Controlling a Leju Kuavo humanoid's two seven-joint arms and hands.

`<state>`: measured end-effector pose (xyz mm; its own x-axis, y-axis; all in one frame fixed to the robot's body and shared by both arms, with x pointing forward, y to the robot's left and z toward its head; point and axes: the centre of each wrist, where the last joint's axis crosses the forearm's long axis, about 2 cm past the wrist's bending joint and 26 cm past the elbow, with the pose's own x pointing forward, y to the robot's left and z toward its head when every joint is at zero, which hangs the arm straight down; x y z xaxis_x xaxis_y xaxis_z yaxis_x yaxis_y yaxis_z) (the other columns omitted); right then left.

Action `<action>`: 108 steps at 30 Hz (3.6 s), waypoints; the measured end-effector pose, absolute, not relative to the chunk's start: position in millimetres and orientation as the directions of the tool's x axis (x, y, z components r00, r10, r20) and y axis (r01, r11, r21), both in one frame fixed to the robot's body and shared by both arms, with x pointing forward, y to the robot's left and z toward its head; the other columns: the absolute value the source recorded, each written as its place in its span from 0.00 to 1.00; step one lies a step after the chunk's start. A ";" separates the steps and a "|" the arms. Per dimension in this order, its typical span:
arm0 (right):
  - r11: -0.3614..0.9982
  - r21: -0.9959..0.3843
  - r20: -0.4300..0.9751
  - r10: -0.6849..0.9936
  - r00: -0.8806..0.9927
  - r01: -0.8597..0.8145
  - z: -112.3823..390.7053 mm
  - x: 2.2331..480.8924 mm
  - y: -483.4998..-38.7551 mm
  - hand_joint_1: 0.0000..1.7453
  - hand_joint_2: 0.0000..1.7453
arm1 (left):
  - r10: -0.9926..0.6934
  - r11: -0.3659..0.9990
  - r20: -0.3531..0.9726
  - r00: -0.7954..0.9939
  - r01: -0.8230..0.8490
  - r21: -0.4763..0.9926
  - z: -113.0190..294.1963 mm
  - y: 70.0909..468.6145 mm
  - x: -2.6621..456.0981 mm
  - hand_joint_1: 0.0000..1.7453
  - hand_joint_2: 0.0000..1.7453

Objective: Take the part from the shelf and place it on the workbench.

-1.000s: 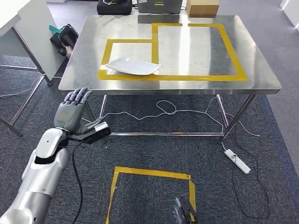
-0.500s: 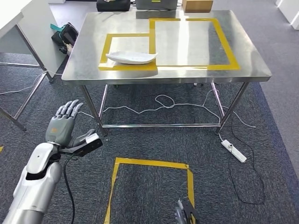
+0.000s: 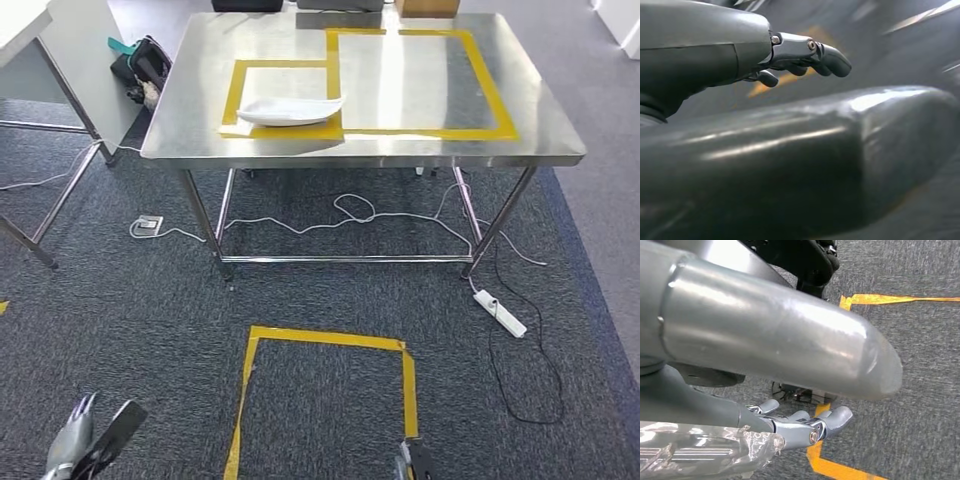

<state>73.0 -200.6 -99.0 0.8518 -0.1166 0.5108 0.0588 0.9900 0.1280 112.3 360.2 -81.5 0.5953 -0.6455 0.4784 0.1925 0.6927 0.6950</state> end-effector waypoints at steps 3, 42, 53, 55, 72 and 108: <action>0.991 0.122 0.513 -0.113 0.851 0.058 -99.2 73.2 -201.8 0.00 0.00 | -0.561 0.743 0.440 0.701 0.193 0.640 -93.3 357.5 81.8 0.00 0.00; 0.993 0.117 0.494 -0.036 0.869 -0.026 -97.4 82.3 -201.5 0.00 0.00 | -0.409 0.904 0.243 0.880 0.353 0.241 -105.2 232.2 57.0 0.00 0.00; 0.993 0.114 0.490 -0.037 0.871 -0.022 -97.9 80.6 -202.0 0.00 0.00 | -0.410 0.904 0.225 0.884 0.361 0.231 -105.0 228.3 55.5 0.00 0.00; 0.993 0.114 0.492 -0.036 0.870 -0.023 -97.6 81.9 -202.0 0.00 0.00 | -0.410 0.904 0.225 0.884 0.361 0.230 -105.1 227.8 54.8 0.00 0.00; 0.992 0.102 0.488 0.017 0.873 -0.076 -96.7 86.0 -201.5 0.00 0.00 | -0.386 0.915 0.240 0.890 0.336 0.225 -105.1 230.0 56.7 0.00 0.00; 0.994 0.102 0.490 -0.013 0.872 -0.042 -98.0 79.6 -201.8 0.00 0.00 | -0.401 0.910 0.226 0.888 0.358 0.209 -106.8 236.4 50.9 0.00 0.00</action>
<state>79.6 -201.8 -98.0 0.8715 -0.0132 0.4902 -0.0422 0.9939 0.1017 50.9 236.4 -106.8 0.8878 -0.4009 0.2262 0.3576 0.9101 0.2092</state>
